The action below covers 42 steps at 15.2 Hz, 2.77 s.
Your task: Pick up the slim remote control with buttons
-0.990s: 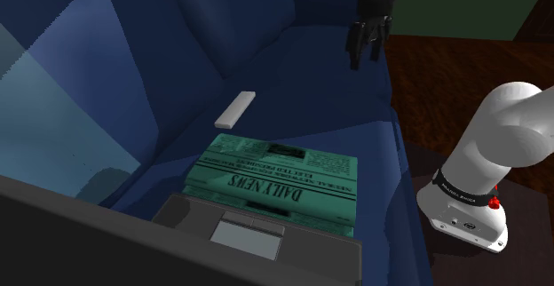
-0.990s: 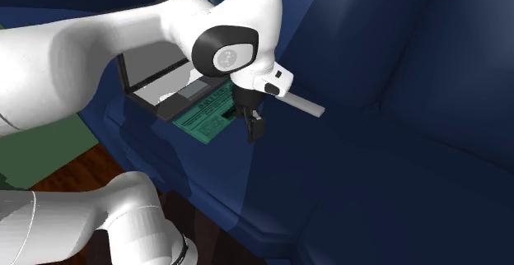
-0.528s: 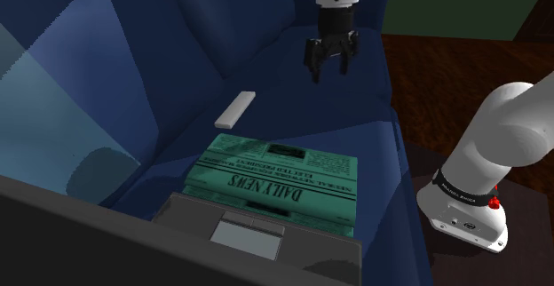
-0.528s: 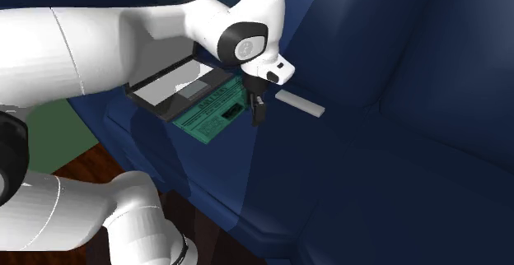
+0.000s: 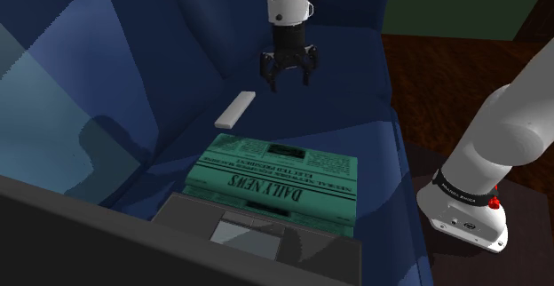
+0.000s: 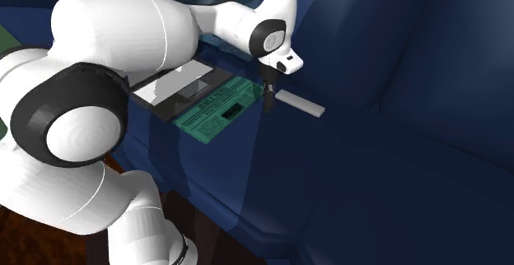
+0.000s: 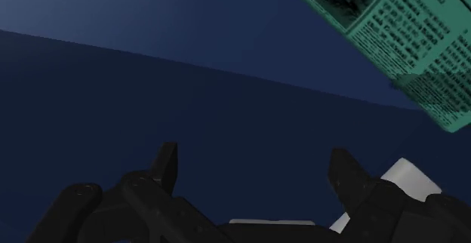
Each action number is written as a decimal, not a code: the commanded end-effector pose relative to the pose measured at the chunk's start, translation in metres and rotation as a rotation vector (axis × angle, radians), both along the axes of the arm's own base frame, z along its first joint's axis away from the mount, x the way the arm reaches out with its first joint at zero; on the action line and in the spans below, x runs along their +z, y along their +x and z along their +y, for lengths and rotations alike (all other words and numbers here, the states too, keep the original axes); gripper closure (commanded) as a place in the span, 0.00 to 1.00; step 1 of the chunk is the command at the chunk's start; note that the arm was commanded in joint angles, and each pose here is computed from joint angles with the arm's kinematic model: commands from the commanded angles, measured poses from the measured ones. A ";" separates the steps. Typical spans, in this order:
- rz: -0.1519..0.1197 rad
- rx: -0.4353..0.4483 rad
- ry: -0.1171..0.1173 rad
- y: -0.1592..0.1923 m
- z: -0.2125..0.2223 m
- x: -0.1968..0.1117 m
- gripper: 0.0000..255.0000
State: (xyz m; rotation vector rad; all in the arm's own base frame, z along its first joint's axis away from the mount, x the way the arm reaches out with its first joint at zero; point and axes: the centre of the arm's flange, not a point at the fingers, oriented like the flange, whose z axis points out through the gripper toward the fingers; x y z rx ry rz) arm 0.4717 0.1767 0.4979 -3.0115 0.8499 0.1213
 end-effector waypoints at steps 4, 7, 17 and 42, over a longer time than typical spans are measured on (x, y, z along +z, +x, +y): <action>0.002 -0.138 -0.022 0.056 0.025 -0.024 0.00; 0.004 -0.218 -0.036 0.092 0.036 -0.038 0.00; 0.008 -0.439 -0.074 0.194 0.052 -0.083 0.00; 0.008 -0.439 -0.074 0.194 0.052 -0.081 1.00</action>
